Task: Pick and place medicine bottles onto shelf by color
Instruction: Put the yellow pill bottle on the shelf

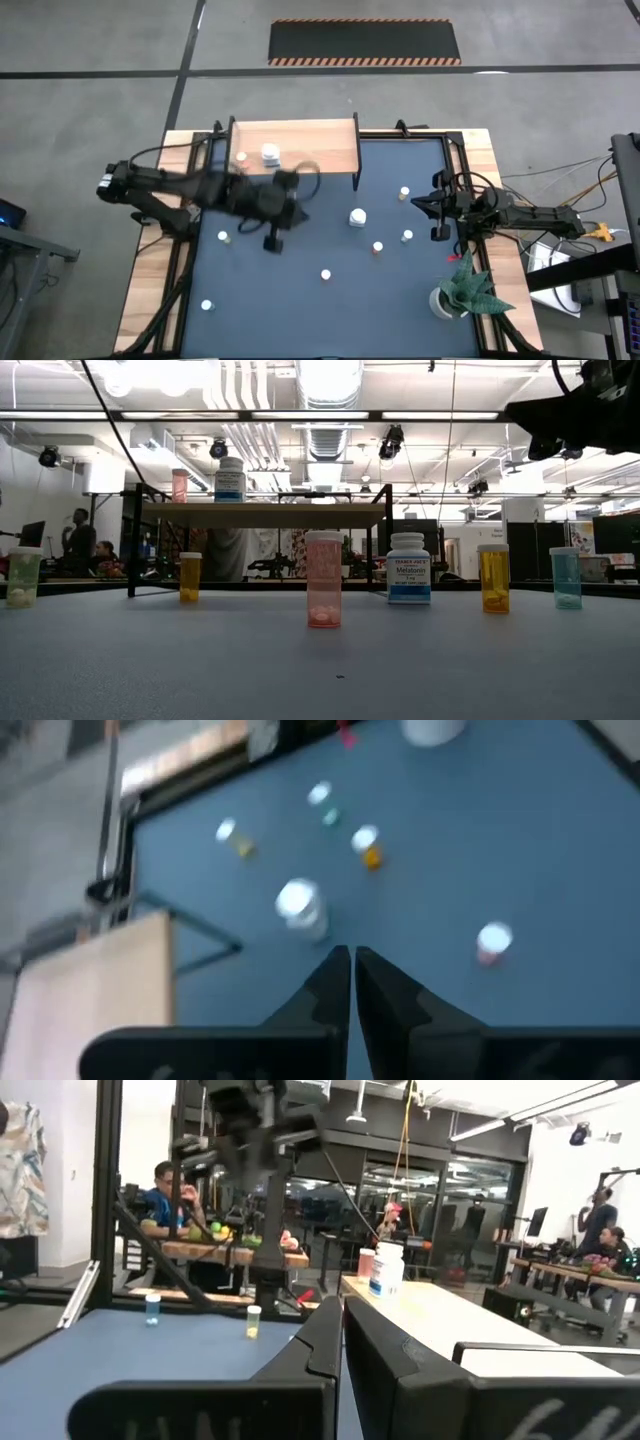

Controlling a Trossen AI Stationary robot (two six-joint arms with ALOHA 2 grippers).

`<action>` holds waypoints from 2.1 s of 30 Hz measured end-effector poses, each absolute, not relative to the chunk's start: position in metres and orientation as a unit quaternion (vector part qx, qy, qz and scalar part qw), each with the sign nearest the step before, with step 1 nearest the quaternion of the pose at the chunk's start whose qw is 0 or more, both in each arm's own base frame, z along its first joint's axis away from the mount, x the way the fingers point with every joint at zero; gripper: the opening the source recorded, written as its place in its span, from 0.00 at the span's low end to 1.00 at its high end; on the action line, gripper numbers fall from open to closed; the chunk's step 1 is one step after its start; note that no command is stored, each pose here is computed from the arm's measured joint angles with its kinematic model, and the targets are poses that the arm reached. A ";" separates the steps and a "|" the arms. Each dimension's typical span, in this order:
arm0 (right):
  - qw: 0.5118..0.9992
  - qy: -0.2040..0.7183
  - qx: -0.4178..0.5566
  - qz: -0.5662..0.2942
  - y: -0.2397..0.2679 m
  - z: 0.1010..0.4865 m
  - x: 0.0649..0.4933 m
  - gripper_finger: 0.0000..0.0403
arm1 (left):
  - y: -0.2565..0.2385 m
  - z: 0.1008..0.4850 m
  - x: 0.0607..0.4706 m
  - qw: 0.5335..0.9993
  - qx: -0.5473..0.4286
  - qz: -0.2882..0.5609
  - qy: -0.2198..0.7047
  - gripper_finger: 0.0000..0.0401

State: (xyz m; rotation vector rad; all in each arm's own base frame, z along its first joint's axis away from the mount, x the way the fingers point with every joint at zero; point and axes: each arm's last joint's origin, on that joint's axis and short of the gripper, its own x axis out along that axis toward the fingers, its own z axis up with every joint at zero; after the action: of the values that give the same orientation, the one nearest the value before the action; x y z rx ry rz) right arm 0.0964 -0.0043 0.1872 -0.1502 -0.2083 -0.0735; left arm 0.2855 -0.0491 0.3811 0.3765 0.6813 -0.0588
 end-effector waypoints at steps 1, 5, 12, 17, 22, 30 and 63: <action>0.991 -0.105 -0.075 -0.037 -0.004 0.187 0.096 0.02 | -0.057 0.374 0.285 0.928 0.189 -0.034 0.320 0.01; 0.988 -0.129 -0.074 -0.039 -0.004 0.192 0.095 0.02 | -0.079 0.344 0.283 0.939 0.205 -0.033 0.273 0.01; 0.978 -0.187 -0.080 -0.044 -0.004 0.203 0.094 0.02 | -0.081 0.299 0.278 0.951 0.203 -0.022 0.230 0.01; 0.971 -0.216 -0.087 -0.048 -0.004 0.210 0.096 0.02 | -0.078 0.283 0.271 0.951 0.240 -0.027 0.195 0.01; 0.965 -0.240 -0.087 -0.050 -0.005 0.215 0.101 0.02 | -0.074 0.290 0.260 0.945 0.293 -0.019 0.141 0.01; 0.979 -0.158 -0.115 -0.050 -0.006 0.236 0.135 0.02 | -0.066 0.309 0.246 0.948 0.305 0.002 0.089 0.01; 0.739 0.548 0.213 -0.328 -0.030 0.287 0.183 0.04 | -0.054 0.310 0.211 0.949 0.308 0.028 0.057 0.01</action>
State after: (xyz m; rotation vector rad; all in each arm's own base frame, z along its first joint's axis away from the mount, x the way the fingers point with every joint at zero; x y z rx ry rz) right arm 0.1827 -0.0298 0.2870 0.4676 1.2023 -0.7197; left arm 0.2114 -0.0540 0.3095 0.6256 0.1164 0.0579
